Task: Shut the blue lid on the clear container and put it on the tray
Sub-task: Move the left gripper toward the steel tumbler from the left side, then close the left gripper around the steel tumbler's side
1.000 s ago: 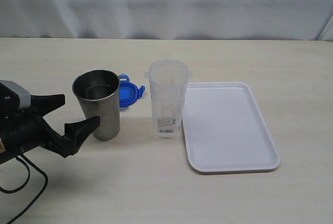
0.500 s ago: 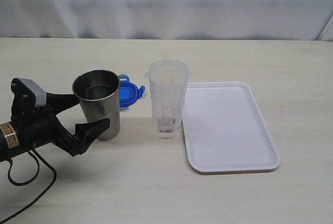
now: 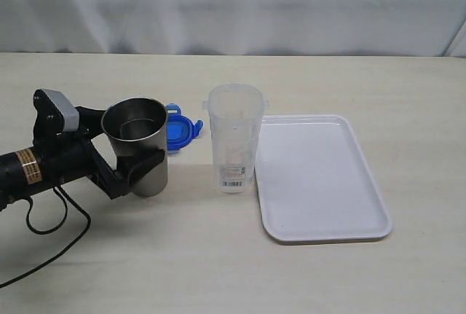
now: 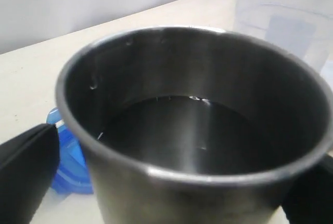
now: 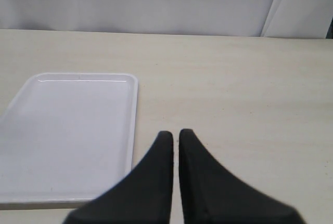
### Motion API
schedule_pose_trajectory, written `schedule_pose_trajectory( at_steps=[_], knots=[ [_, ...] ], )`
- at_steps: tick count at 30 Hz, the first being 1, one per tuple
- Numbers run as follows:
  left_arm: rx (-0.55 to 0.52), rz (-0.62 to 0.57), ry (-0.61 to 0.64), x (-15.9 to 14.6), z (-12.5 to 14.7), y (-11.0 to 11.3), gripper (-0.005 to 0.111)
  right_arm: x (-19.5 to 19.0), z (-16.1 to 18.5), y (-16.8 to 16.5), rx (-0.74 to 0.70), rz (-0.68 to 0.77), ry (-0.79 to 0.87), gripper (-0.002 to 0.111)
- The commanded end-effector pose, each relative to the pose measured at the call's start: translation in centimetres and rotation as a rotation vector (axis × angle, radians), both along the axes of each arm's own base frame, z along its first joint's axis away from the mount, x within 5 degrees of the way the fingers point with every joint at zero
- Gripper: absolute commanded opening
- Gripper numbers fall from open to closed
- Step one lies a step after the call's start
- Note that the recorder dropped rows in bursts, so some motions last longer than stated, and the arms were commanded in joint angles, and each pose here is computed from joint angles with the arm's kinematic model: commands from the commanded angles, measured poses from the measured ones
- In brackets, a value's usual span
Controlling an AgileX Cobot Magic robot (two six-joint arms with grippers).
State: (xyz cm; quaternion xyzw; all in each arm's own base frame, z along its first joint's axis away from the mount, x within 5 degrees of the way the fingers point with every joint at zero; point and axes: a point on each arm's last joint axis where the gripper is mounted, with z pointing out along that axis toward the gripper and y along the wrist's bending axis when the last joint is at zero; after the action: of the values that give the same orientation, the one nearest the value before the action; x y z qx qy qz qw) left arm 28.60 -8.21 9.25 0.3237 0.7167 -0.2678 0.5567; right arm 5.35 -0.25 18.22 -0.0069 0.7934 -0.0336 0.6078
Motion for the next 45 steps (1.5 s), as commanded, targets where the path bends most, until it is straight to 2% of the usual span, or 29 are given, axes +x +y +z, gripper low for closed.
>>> schedule_pose_trajectory(
  at_steps=[1, 9, 14, 45],
  knots=[
    [-0.013, 0.024, 0.0, 0.3, -0.2, -0.1, 0.105, 0.0, 0.0, 0.0, 0.0, 0.002, -0.003, 0.004],
    [-0.018, -0.005, -0.015, 1.3, -0.8, -1.8, 0.105, 0.0, 0.0, 0.0, 0.0, 0.002, -0.003, 0.004],
    [-0.026, 0.038, -0.016, 1.7, -0.7, -1.6, 0.105, 0.0, 0.0, 0.0, 0.0, 0.002, -0.003, 0.004],
    [-0.028, 0.032, -0.012, 1.6, -0.7, -1.6, 0.105, 0.0, 0.0, 0.0, 0.0, 0.002, -0.003, 0.004]
  ],
)
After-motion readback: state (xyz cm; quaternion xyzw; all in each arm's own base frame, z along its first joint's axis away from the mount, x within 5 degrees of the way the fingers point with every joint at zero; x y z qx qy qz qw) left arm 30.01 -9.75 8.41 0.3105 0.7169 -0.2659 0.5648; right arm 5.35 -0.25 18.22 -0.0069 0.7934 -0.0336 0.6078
